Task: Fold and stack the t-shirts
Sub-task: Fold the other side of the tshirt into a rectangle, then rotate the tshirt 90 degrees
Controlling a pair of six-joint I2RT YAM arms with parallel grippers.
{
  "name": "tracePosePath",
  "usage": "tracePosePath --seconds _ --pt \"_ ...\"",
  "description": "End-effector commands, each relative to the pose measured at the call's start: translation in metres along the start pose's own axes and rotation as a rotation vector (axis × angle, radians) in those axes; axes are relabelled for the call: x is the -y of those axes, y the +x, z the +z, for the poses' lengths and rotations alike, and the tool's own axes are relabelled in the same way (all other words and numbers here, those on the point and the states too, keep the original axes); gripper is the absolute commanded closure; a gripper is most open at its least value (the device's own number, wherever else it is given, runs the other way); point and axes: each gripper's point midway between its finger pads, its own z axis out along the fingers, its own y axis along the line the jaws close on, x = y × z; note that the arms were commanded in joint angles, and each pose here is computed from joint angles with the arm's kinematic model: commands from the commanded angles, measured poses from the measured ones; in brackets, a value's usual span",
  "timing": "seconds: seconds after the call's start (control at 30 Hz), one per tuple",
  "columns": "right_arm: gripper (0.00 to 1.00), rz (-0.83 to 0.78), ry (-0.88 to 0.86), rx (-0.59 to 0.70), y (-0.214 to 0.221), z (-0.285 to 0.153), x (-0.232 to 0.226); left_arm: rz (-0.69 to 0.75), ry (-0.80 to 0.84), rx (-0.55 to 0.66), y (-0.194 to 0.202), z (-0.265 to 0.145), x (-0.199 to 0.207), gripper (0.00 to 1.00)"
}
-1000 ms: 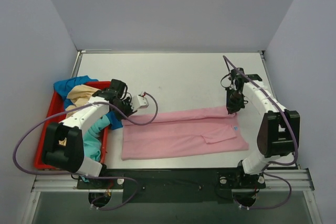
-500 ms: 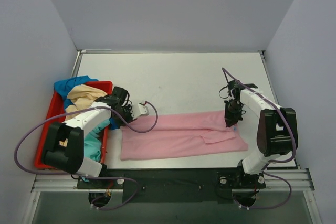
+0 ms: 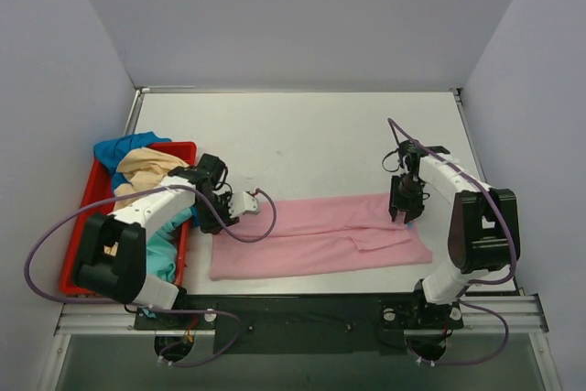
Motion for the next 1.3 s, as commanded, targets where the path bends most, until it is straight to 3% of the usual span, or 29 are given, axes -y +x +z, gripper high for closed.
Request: tracePosePath --seconds 0.0,0.23,0.3,0.33,0.4,0.47,0.63,0.9,1.03,1.2,1.27 --pt "0.61 0.003 0.041 0.032 0.005 -0.025 0.011 0.076 0.083 0.086 -0.017 -0.036 0.023 0.54" --pt "0.60 -0.132 0.008 0.258 -0.021 -0.081 -0.027 0.121 0.148 0.131 -0.025 -0.053 0.039 0.51" --pt "0.73 -0.218 -0.026 0.299 -0.026 -0.087 -0.056 0.038 0.035 0.190 -0.044 -0.049 0.010 0.63" --pt "0.82 -0.255 -0.046 0.302 -0.025 -0.087 -0.070 -0.035 -0.004 0.202 -0.049 -0.046 0.000 0.76" --pt "1.00 -0.227 -0.030 0.262 -0.027 -0.078 -0.075 -0.095 -0.065 0.197 -0.054 -0.036 -0.022 0.88" --pt "1.00 -0.172 0.049 0.222 -0.026 -0.064 -0.059 -0.160 -0.075 0.154 -0.050 -0.021 -0.034 0.91" --pt "1.00 0.032 0.090 0.166 -0.025 -0.032 -0.012 -0.198 -0.116 0.073 -0.028 0.008 -0.039 0.91" --pt "1.00 0.168 0.020 0.031 -0.049 0.033 -0.006 -0.192 -0.068 0.019 -0.015 0.026 -0.020 0.90" --pt "1.00 0.183 0.031 0.098 -0.112 0.031 -0.008 -0.181 0.029 0.045 -0.017 0.015 0.009 0.86" --pt "1.00 0.137 -0.061 0.067 -0.181 0.027 -0.047 -0.163 0.054 0.208 -0.047 -0.027 0.025 0.64" --pt "1.00 0.115 -0.129 0.100 -0.213 0.017 -0.067 -0.173 0.044 0.266 -0.059 -0.039 0.023 0.61"
